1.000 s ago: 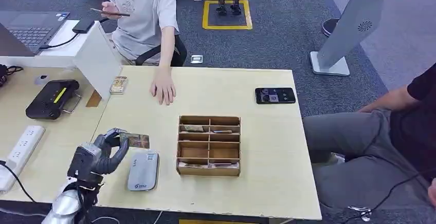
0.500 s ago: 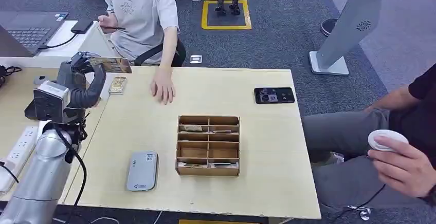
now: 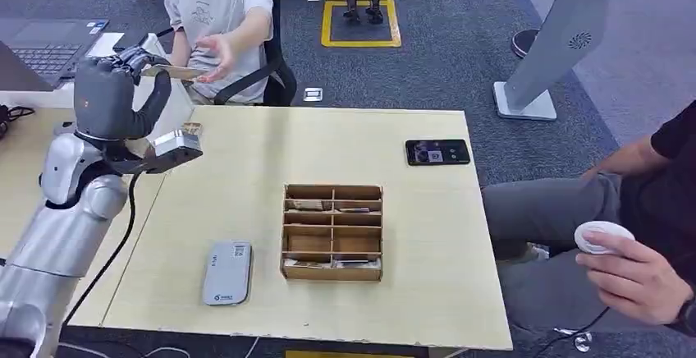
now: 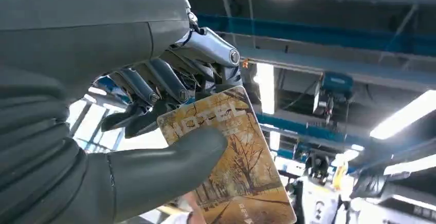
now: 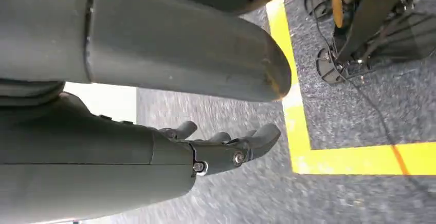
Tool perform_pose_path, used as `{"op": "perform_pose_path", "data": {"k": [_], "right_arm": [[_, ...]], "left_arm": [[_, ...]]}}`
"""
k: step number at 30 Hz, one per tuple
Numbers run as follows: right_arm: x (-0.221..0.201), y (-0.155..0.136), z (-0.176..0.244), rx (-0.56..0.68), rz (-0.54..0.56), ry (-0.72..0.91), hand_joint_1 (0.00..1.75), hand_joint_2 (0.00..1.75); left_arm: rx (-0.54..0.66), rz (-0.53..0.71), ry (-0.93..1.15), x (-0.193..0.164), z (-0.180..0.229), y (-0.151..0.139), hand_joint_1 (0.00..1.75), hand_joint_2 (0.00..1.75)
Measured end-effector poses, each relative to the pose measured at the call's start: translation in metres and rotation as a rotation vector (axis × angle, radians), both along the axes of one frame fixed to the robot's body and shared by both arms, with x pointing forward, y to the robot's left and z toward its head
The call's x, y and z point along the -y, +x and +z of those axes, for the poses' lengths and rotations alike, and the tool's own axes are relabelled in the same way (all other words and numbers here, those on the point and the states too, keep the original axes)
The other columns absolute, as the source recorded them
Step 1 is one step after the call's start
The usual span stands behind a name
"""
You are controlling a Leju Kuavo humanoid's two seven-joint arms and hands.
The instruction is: Pass the card to the sensor for recognition and then transmit it.
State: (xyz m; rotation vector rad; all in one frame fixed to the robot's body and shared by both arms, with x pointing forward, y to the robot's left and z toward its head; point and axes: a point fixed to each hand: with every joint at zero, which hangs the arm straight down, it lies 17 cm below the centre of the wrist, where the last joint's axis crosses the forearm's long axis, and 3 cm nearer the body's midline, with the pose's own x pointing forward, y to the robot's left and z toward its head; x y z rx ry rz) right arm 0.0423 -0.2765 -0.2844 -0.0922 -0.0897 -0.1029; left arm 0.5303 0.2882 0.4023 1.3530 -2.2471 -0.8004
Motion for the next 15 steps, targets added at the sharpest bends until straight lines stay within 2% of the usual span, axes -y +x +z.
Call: {"op": "perform_pose_path", "data": {"k": [6,15], "right_arm": [[-0.001,0.000,0.000,0.003,0.091,-0.007,0.00,0.00],[-0.002,0.000,0.000,0.004,0.123,-0.003,0.00,0.00]], "left_arm": [[-0.031,0.036,0.056,-0.003,-0.021,0.009,1.75,1.75],[-0.056,0.044,0.078,-0.005,-0.032,0.013,1.75,1.75]]}}
